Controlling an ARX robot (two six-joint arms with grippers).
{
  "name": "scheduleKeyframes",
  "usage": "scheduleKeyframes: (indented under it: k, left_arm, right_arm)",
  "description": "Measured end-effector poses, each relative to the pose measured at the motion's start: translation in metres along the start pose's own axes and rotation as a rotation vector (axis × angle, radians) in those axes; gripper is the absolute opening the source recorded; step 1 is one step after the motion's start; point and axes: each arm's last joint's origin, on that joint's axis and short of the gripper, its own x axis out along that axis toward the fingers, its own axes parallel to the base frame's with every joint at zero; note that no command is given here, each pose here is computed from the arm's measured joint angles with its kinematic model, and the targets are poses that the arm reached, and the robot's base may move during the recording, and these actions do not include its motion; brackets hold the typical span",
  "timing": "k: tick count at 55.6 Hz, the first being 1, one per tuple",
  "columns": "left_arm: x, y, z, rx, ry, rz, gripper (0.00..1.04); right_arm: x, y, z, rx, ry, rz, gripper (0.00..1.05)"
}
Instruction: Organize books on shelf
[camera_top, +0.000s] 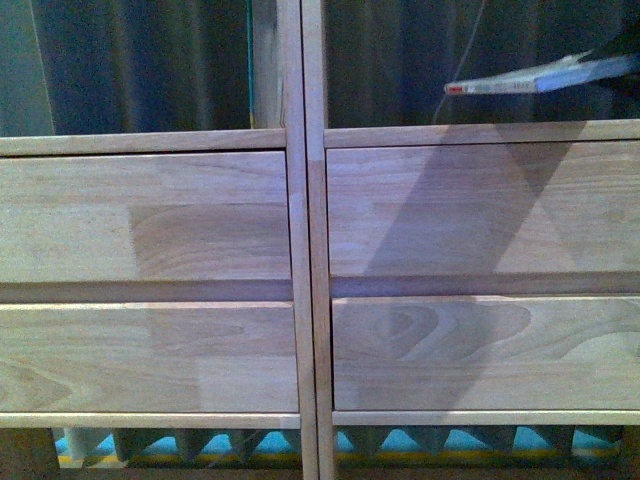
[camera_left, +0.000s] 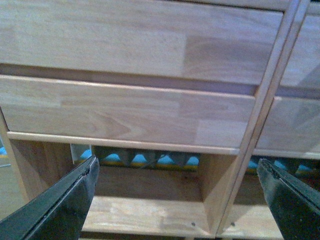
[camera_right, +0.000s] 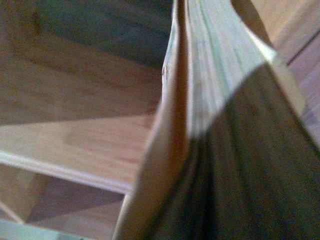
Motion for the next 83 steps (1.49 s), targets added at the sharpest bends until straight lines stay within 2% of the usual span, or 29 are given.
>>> scheduleKeyframes:
  k: [8, 10, 16, 27, 34, 42, 55, 66, 72, 83]
  left_arm:
    - [0.016, 0.022, 0.035, 0.014, -0.091, 0.06, 0.97]
    - [0.026, 0.028, 0.047, 0.021, -0.114, 0.055, 0.97]
    - [0.048, 0.039, 0.065, 0.011, -0.12, 0.026, 0.97]
    - [0.108, 0.06, 0.089, -0.124, -0.033, -0.068, 0.97]
    - [0.148, 0.062, 0.101, -0.276, 0.054, -0.217, 0.97]
    - [0.186, 0.039, 0.121, -0.464, 0.09, -0.486, 0.97]
    - [0.215, -0.018, 0.141, -0.625, 0.091, -0.752, 0.97]
    - [0.208, -0.076, 0.153, -0.625, 0.04, -1.054, 0.97]
    - [0.204, -0.083, 0.157, -0.631, 0.017, -1.124, 0.97]
    - [0.198, -0.084, 0.164, -0.659, -0.023, -1.193, 0.97]
  right_arm:
    - [-0.029, 0.024, 0.0, -0.048, 0.047, 0.135, 0.07]
    - [-0.041, 0.032, -0.001, -0.071, 0.072, 0.181, 0.07]
    - [-0.055, 0.039, -0.006, -0.106, 0.112, 0.233, 0.07]
    - [-0.065, 0.04, -0.016, -0.177, 0.153, 0.276, 0.07]
    - [-0.064, 0.041, -0.022, -0.204, 0.169, 0.292, 0.07]
    - [-0.057, 0.041, -0.031, -0.218, 0.201, 0.321, 0.07]
    - [-0.031, 0.04, -0.049, -0.185, 0.263, 0.332, 0.07]
    - [-0.022, 0.052, -0.073, -0.158, 0.352, 0.407, 0.07]
    - [-0.024, 0.055, -0.077, -0.134, 0.404, 0.458, 0.07]
    - [-0.034, 0.043, -0.085, -0.06, 0.5, 0.535, 0.07]
